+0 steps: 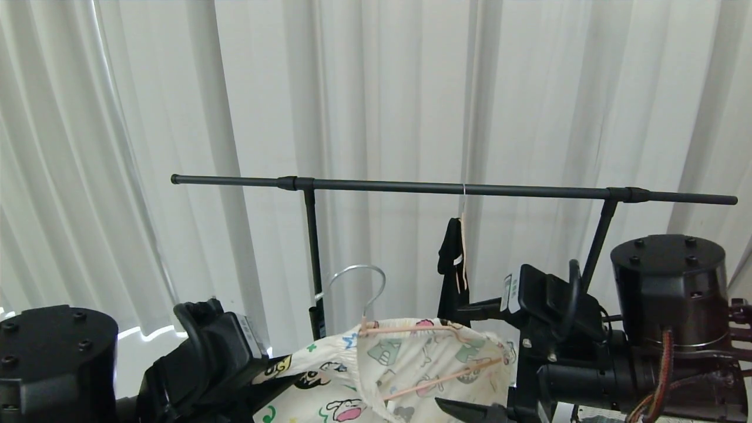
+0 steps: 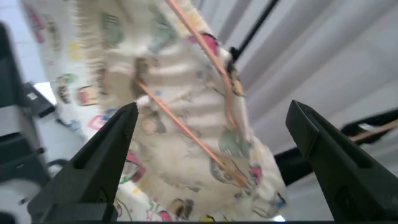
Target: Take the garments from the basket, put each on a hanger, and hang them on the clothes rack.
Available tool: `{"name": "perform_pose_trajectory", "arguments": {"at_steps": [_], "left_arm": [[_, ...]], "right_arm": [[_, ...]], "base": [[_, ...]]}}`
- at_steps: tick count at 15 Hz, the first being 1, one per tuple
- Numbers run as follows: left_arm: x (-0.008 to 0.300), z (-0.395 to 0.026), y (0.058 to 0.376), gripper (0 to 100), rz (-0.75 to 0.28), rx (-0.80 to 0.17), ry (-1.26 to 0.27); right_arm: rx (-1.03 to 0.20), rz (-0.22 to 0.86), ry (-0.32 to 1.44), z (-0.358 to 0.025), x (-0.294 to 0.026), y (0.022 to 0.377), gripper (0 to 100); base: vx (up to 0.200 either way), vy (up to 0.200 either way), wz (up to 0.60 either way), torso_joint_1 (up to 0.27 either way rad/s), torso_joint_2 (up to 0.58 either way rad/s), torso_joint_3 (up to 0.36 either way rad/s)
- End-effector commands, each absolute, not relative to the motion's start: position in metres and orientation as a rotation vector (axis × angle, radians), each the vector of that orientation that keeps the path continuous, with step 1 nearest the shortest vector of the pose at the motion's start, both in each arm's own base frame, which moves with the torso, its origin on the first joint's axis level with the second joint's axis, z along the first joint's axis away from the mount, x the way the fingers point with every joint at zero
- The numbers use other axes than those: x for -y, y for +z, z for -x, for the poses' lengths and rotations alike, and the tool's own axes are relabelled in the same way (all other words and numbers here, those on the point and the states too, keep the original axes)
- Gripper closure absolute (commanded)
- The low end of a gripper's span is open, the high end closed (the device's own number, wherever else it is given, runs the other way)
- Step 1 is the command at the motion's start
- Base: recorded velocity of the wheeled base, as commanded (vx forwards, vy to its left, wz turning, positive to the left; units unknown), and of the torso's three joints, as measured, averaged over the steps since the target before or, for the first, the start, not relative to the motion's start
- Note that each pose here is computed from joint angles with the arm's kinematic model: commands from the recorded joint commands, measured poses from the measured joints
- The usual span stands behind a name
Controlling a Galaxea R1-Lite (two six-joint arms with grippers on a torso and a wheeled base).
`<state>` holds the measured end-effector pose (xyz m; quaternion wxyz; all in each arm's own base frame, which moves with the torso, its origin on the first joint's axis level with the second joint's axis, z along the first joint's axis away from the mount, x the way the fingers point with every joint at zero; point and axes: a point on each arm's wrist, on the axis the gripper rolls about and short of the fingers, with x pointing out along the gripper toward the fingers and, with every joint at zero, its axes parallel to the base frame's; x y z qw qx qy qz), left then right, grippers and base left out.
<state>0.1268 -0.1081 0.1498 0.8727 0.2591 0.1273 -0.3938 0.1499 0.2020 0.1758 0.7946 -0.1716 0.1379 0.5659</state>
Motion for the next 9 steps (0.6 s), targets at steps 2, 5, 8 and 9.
{"name": "perform_pose_trajectory", "arguments": {"at_steps": [2, 5, 8, 9], "left_arm": [[0.105, -0.119, 0.155, 100, -0.596, -0.186, -0.886], [0.106, -0.119, 0.157, 100, -0.598, -0.17, -0.907], [0.106, -0.119, 0.159, 100, -0.595, -0.162, -0.906], [0.106, -0.119, 0.159, 100, -0.595, -0.161, -0.906]], "right_arm": [[-0.29, 0.45, 1.321, -0.152, -0.221, 0.185, 0], [-0.311, 0.479, 1.361, -0.149, -0.231, 0.179, 0], [-0.33, 0.487, 1.36, -0.151, -0.235, 0.173, 0], [-0.333, 0.488, 1.36, -0.151, -0.236, 0.172, 0]], "base": [[0.0, 0.0, 0.0, 0.0, 0.0, 0.0], [0.0, 0.0, 0.0, 0.0, 0.0, 0.0], [0.0, 0.0, 0.0, 0.0, 0.0, 0.0], [0.0, 0.0, 0.0, 0.0, 0.0, 0.0]]}}
